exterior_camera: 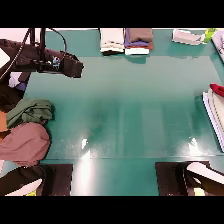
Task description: Fold the shirts.
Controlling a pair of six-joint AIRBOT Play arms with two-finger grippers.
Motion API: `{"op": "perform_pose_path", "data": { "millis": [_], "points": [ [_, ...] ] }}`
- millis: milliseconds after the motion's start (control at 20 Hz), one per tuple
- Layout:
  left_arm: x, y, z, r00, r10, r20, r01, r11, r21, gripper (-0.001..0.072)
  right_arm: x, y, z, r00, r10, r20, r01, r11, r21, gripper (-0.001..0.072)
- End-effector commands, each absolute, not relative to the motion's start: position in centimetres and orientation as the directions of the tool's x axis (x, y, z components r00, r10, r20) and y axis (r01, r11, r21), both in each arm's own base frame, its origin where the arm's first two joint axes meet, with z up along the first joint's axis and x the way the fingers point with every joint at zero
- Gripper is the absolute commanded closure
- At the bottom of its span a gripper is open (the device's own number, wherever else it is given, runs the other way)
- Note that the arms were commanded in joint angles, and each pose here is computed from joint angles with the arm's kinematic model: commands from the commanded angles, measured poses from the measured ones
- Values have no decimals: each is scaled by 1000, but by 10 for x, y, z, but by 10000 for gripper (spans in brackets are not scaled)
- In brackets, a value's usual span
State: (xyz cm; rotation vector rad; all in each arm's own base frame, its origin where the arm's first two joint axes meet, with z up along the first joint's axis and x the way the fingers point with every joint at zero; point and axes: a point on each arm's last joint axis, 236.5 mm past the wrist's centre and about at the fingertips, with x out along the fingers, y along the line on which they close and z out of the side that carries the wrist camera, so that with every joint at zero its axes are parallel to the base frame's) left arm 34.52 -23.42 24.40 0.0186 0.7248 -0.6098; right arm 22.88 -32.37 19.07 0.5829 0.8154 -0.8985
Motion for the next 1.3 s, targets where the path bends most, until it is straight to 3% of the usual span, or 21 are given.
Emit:
{"op": "perform_pose_path", "data": {
  "millis": [0,200,250,300,350,400,550,650,750,950,1200,1250],
  "points": [
    [345,-234,243,583,-515,-629,529,828,-188,682,158,-321,132,171,-441,-881,894,445,-49,694],
    [345,-234,244,583,-515,-628,528,828,-188,682,128,-311,88,108,-408,-907,891,444,-93,692],
    [345,-234,244,583,-515,-628,528,828,-188,682,125,-312,84,108,-411,-905,895,436,-91,633],
    [345,-234,244,583,-515,-628,528,828,-188,682,123,-313,81,108,-413,-904,898,430,-90,382],
    [345,-234,244,583,-515,-628,528,828,-188,682,126,-313,80,118,-414,-902,898,432,-81,213],
    [345,-234,244,584,-515,-627,528,828,-188,681,134,-313,83,154,-412,-898,899,435,-46,179],
    [346,-234,244,585,-516,-625,528,828,-188,682,206,-296,117,430,-366,-825,842,494,220,181],
    [346,-234,245,589,-517,-621,528,828,-189,681,271,-263,152,615,-289,-734,718,590,369,181],
    [348,-235,247,596,-520,-613,529,828,-188,681,331,-196,173,725,-127,-677,542,712,447,182],
    [355,-236,256,627,-525,-575,527,830,-183,681,395,-42,175,736,172,-655,191,875,444,182],
    [356,-236,257,631,-526,-570,527,830,-183,681,399,108,138,561,430,-707,-106,885,454,185],
    [356,-236,257,631,-526,-570,527,830,-183,681,397,128,129,526,456,-718,-140,879,455,221]
  ]
}}
